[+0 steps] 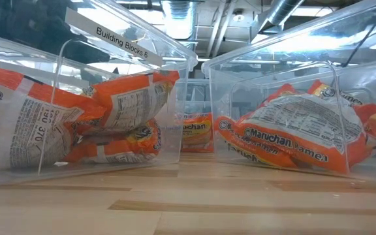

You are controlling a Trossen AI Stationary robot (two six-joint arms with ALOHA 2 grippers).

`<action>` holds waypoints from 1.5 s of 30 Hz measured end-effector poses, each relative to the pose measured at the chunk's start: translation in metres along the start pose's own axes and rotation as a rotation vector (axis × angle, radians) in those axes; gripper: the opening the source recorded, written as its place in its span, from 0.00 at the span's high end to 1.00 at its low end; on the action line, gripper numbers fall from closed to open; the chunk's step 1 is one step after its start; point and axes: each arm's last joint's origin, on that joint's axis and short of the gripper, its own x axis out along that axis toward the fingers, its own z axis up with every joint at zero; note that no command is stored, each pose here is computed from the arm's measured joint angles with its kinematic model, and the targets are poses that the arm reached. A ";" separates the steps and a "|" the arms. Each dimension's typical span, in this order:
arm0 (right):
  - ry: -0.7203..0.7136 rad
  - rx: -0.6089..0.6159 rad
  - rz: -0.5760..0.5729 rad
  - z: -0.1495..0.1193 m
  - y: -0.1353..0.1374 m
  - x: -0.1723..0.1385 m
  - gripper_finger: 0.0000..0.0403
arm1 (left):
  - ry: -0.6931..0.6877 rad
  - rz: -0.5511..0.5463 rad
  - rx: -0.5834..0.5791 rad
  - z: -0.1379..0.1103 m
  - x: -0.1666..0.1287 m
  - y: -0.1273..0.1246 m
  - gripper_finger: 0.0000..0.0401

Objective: Sort Maruchan noodles
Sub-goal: Put the noodle pack into the top transparent bin

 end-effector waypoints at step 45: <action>-0.895 -0.438 0.235 0.111 -0.015 -0.205 0.99 | -0.067 0.009 0.037 0.007 0.000 0.001 0.56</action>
